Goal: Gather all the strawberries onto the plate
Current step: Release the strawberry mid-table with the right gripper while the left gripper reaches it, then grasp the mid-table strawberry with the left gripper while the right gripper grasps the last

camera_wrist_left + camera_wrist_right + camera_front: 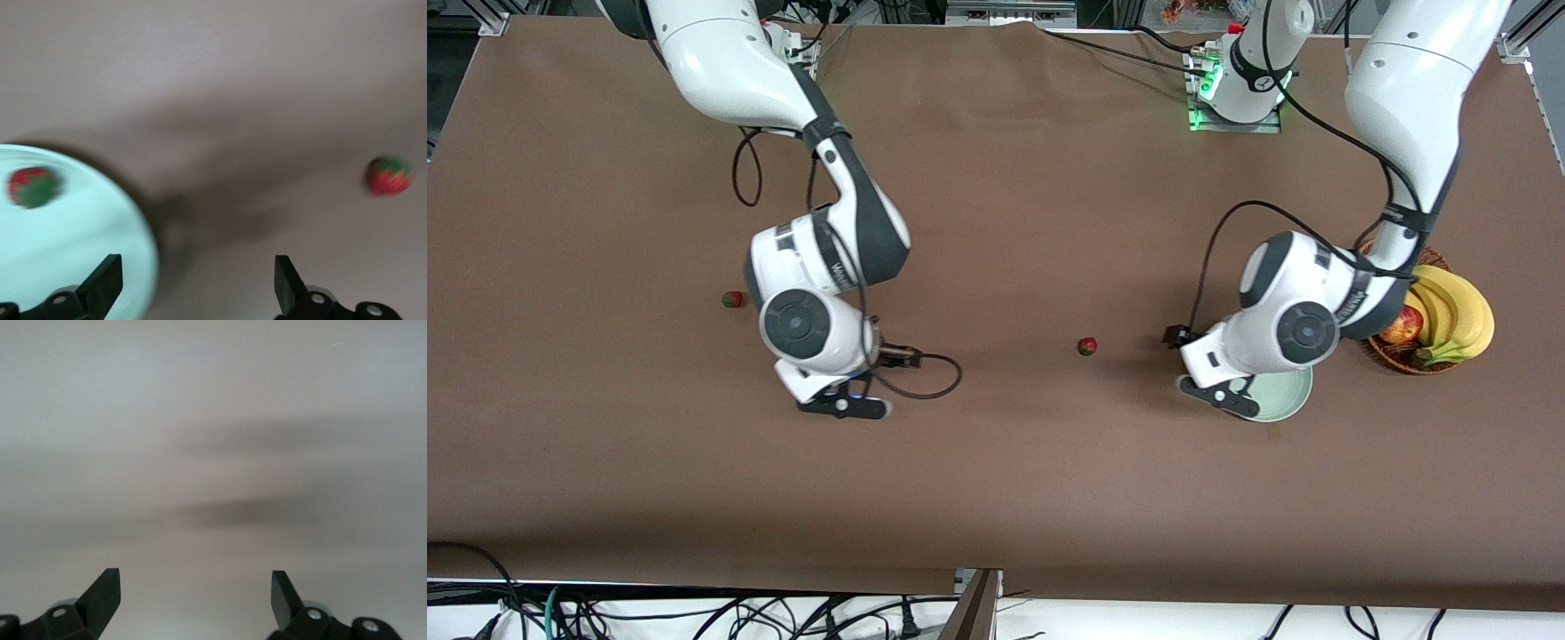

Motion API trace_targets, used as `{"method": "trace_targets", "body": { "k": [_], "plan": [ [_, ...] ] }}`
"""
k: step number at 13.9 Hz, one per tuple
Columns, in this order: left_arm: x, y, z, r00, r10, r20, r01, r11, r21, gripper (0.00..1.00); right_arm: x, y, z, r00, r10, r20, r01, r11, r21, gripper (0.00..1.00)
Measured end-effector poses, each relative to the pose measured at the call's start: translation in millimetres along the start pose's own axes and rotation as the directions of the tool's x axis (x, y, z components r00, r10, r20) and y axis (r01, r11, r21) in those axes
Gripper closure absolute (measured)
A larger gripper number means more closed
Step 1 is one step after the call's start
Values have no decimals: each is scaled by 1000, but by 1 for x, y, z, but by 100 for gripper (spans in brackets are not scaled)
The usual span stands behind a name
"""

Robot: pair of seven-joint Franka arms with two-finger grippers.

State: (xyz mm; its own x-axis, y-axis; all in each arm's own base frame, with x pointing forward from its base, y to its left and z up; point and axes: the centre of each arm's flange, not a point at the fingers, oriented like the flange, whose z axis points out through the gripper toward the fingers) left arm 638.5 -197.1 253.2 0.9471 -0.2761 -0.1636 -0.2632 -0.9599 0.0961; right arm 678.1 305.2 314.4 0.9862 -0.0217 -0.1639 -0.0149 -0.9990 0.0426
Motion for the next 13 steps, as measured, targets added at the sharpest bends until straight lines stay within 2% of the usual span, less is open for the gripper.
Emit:
{"method": "trace_targets", "body": {
  "k": [2,4,6,7,9,13],
  "plan": [
    [2,51,-2,995,-93,-21,93,996,6,0,13,57,5,995,-98,32,100,994,-54,0],
    [3,100,5,975,-208,-82,210,978,8,1,20,120,22,988,-132,83,137,989,-61,0],
    [0,131,31,960,-223,-167,242,965,105,5,21,172,40,987,-123,101,128,991,-41,0],
    [-2,139,45,955,-227,-191,254,957,137,8,18,193,49,988,-124,92,127,991,-31,0],
    [-1,141,60,946,-249,-206,280,949,143,7,4,220,69,991,-116,68,118,993,-17,0],
    [-1,140,74,920,-292,-261,318,946,60,9,-39,247,100,994,-105,20,105,994,5,0]
  ]
}}
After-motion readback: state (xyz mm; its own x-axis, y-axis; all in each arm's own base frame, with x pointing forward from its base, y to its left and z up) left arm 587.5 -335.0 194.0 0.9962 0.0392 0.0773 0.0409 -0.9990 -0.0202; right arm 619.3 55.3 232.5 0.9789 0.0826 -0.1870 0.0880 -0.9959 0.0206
